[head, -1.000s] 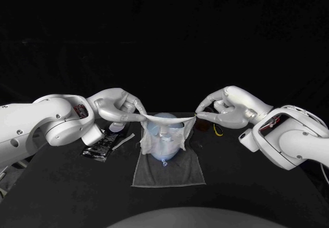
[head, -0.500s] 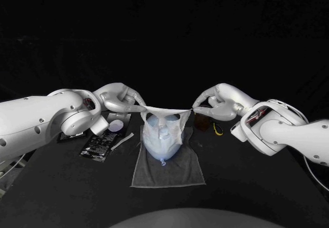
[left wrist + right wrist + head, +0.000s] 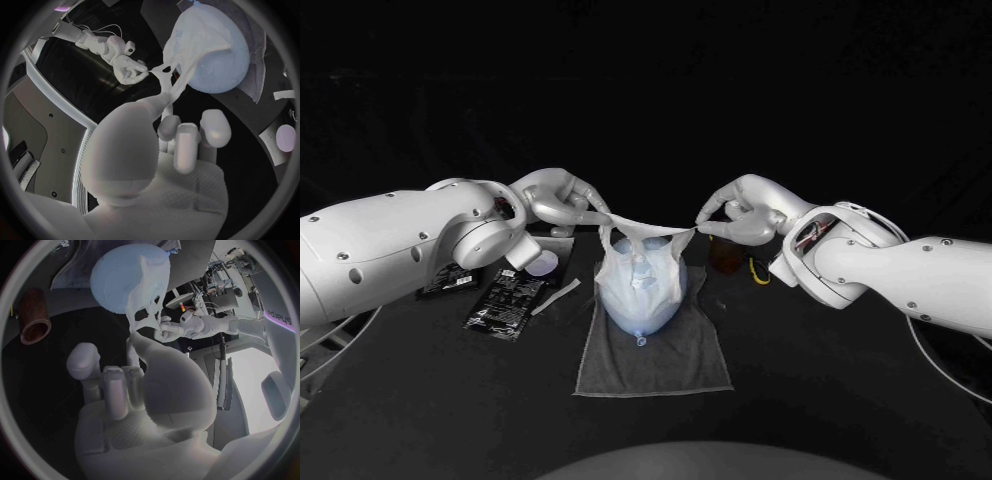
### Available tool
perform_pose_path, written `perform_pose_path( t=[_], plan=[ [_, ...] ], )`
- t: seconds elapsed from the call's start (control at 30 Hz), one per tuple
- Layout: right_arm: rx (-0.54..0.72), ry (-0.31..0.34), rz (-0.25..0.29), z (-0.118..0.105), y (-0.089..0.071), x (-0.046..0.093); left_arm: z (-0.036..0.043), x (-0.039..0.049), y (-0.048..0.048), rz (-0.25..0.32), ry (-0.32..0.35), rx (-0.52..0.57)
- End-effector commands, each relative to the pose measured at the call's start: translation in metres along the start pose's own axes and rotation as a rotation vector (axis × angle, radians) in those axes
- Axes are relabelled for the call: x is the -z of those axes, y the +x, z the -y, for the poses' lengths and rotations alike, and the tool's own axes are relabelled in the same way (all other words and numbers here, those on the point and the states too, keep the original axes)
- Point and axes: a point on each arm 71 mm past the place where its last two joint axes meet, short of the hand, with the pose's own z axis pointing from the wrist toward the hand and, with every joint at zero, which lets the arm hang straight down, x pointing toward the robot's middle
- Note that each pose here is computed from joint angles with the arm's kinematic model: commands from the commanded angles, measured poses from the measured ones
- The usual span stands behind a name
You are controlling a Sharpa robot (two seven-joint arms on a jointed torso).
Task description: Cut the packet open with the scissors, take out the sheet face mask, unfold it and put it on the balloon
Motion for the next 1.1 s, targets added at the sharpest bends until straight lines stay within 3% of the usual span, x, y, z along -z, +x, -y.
perform_pose_path(
  t=[0.03,0.3,0.57,0.83,1.1],
  plan=[
    [0.006,0.027,-0.023,0.003,0.002,-0.007,0.0004,-0.0035,0.0007,-0.027,-0.008,0.01],
    [0.027,0.057,-0.009,0.009,-0.002,-0.027,-0.0002,-0.0095,-0.0011,-0.021,-0.02,0.007],
    [0.024,0.081,0.019,0.014,-0.013,-0.036,-0.0008,-0.0122,-0.0037,-0.012,-0.029,0.006],
    [0.034,0.126,-0.092,0.018,-0.007,-0.043,-0.0018,-0.0148,-0.0028,-0.037,-0.052,0.014],
    [0.046,0.147,-0.116,0.02,-0.004,-0.05,-0.0028,-0.0193,-0.0037,-0.024,-0.08,0.011]
  ],
)
